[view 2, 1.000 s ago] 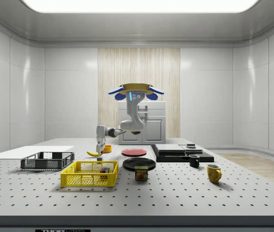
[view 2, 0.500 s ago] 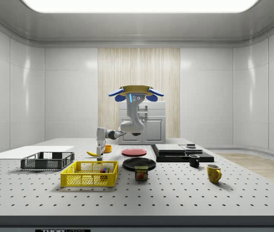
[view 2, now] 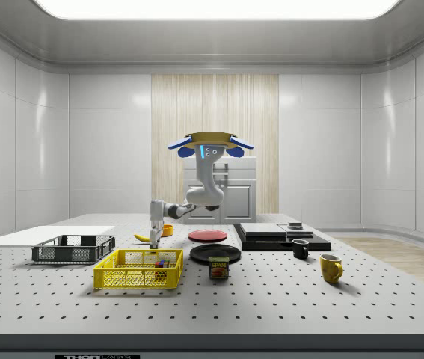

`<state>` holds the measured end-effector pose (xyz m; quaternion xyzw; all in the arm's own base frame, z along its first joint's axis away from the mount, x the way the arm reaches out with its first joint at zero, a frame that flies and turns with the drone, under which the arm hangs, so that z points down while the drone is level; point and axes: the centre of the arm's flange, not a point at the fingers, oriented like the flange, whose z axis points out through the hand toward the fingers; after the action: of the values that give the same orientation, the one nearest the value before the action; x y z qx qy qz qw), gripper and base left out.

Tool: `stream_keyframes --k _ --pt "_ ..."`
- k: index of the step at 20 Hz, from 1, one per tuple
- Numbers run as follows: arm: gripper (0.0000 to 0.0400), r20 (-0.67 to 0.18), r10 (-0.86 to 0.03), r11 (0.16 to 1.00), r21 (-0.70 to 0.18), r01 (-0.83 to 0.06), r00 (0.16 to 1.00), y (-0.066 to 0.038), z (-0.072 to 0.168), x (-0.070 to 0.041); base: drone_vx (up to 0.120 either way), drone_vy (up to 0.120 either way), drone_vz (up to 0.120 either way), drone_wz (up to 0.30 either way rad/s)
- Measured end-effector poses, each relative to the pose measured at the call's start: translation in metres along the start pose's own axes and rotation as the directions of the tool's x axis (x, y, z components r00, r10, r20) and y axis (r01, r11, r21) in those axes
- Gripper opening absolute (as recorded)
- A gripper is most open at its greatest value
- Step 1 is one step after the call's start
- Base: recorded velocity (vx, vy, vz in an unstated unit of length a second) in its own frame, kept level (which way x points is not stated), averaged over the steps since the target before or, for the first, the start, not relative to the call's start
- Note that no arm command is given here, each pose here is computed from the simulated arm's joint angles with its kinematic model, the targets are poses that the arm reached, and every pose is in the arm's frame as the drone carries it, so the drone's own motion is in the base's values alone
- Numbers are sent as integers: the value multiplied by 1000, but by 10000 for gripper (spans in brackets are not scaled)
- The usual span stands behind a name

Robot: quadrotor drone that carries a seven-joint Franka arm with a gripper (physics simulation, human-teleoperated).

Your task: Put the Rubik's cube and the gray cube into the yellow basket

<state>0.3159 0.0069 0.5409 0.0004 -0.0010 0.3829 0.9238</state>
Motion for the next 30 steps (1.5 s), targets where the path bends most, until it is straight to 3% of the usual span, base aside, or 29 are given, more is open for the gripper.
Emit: stream_keyframes --k 12,15,18,30 --pt "400 0 0 1000 0 0 1000 -6 15 8 0 0 0 0" --pt "327 0 0 1000 0 0 1000 -7 18 8 0 0 0 0" --pt "286 0 0 1000 0 0 1000 -7 19 8 0 0 0 0" --pt "252 0 0 1000 0 0 1000 -7 19 8 0 0 0 0"
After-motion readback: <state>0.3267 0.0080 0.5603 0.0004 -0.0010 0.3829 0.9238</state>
